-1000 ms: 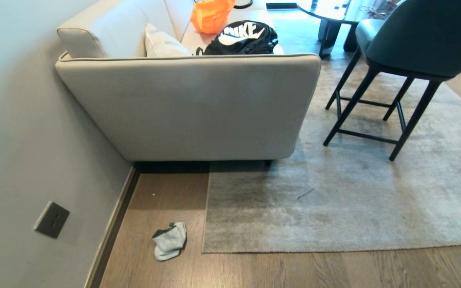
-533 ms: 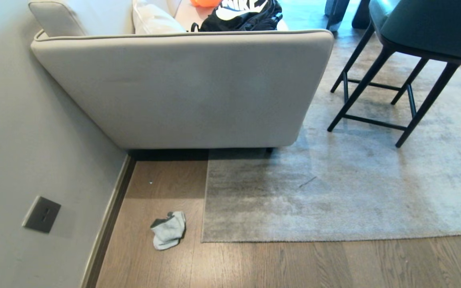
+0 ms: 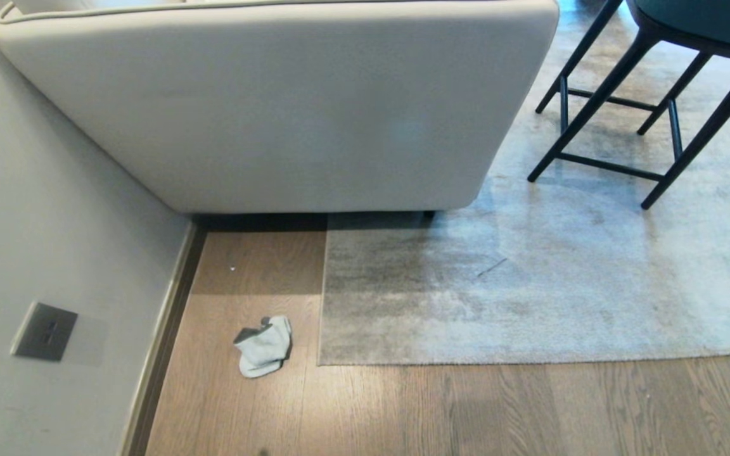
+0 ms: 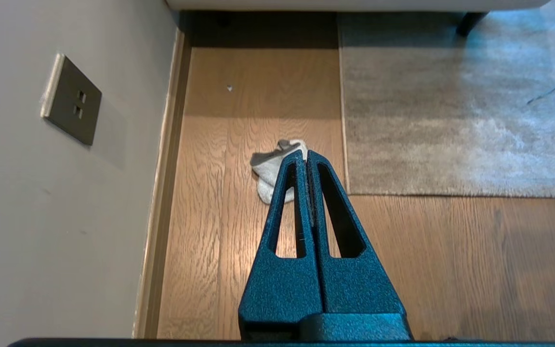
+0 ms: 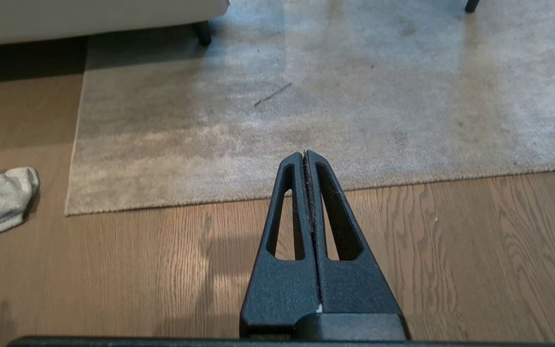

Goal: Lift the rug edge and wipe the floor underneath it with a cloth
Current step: Pick up the rag

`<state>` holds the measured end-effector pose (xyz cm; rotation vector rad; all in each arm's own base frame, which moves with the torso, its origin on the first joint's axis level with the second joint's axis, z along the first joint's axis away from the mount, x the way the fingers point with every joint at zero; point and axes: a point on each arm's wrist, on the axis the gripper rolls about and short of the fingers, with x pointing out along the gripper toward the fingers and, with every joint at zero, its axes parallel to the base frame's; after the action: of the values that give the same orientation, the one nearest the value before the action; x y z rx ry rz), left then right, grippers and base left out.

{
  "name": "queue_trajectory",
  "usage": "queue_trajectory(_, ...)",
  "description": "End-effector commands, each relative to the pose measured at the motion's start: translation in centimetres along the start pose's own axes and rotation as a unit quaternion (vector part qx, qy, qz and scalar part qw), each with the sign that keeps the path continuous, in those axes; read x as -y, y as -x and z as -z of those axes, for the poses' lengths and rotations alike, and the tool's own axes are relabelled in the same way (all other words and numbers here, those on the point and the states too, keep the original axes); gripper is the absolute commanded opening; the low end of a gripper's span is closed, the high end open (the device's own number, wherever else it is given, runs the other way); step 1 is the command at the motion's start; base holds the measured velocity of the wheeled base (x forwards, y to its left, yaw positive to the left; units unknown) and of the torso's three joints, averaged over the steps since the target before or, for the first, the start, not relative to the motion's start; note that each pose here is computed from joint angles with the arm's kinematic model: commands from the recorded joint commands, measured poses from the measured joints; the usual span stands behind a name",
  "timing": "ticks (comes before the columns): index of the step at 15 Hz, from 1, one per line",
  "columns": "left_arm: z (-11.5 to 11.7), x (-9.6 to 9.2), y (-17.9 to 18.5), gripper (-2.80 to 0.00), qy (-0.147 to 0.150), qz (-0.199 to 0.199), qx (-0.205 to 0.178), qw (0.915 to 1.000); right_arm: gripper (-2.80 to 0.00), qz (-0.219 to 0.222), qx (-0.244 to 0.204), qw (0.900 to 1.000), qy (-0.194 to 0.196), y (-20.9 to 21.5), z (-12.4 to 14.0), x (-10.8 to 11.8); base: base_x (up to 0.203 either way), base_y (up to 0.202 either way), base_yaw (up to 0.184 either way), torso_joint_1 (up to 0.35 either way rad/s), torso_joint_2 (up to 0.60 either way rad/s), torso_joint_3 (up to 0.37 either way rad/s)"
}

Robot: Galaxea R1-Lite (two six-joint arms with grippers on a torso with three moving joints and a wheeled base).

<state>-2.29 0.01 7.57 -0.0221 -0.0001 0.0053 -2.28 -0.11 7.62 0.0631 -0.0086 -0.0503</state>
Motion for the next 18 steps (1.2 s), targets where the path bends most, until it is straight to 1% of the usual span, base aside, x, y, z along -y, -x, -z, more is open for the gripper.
queue_trajectory(1,0.02,0.00,0.00,-2.80,0.000,0.000,0.000,1.0000,-2.80,0.000,0.000,1.000,0.000,0.00,-0.01,0.00,0.000,0.000,0.000,0.005,0.00,-0.198)
queue_trajectory(18,0.02,0.00,-0.01,-2.80,0.001,0.000,0.000,1.0000,-2.80,0.000,0.000,1.000,0.000,0.00,0.00,0.00,0.000,0.000,0.000,0.004,0.00,-0.197)
